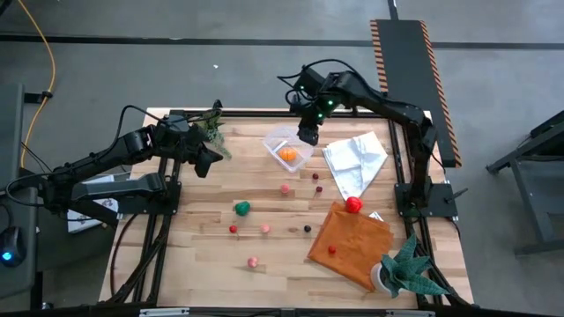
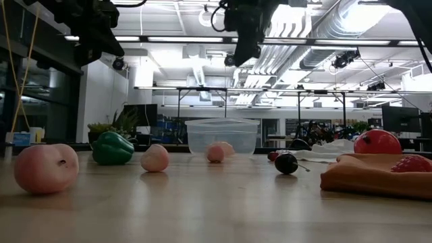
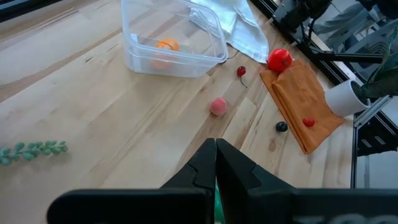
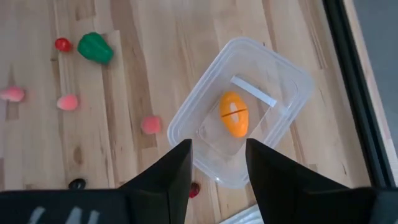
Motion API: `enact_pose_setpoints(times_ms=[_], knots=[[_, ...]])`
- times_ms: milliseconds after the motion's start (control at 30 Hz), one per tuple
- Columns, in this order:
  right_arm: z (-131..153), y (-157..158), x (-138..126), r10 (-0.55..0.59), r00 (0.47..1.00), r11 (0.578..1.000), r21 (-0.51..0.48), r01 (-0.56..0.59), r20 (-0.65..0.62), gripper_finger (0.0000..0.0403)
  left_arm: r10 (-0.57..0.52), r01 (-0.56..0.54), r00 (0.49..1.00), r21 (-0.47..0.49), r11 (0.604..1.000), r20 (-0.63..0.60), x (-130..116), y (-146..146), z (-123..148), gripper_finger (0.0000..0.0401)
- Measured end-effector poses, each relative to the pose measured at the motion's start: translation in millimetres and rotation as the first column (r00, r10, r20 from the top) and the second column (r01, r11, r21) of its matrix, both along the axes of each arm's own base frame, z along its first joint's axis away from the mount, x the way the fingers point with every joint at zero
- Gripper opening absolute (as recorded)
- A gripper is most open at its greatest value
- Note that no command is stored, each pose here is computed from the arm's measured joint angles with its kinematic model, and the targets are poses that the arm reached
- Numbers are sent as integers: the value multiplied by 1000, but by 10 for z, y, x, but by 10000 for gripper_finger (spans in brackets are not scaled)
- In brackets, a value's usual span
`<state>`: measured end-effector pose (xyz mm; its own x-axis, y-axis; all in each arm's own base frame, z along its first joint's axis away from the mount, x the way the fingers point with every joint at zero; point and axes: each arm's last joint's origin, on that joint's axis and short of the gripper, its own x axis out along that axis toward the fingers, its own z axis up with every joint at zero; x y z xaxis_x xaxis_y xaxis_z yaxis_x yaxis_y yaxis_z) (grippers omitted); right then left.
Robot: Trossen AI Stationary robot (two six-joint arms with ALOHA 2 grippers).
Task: Pick and placing Produce into tupperware
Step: Put the red apple into the transparent bin
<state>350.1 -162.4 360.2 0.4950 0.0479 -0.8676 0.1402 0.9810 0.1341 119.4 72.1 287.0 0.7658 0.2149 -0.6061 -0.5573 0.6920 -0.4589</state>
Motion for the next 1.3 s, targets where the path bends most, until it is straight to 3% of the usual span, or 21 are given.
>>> enact_pose_setpoints(times_ms=[300, 467, 733, 967, 1133, 1300], knots=[[283, 53, -313, 16, 995, 999, 31, -19, 100, 140, 0, 0, 1000, 0, 1000, 0, 0, 0, 0, 1], [277, 55, -650, -58, 985, 998, 30, 54, 162, 140, 1, -1, 1000, 0, 1000, 1, -1, 0, 0, 1], [16, 348, -1217, -182, 938, 983, 78, 166, 295, 140, -9, 9, 1000, 18, 1000, 5, 4, 3, 8, 1], [-299, 654, -1630, -293, 893, 938, 284, 200, 341, 140, -29, 28, 999, 64, 998, 23, 20, 15, 33, 1], [-495, 839, -1805, -336, 877, 912, 350, 213, 344, 140, -31, 26, 998, 92, 995, 61, 42, 29, 70, 1], [-651, 1001, -1866, -298, 896, 914, 370, 167, 330, 140, -28, 22, 997, 90, 996, 67, 44, 30, 74, 1]])
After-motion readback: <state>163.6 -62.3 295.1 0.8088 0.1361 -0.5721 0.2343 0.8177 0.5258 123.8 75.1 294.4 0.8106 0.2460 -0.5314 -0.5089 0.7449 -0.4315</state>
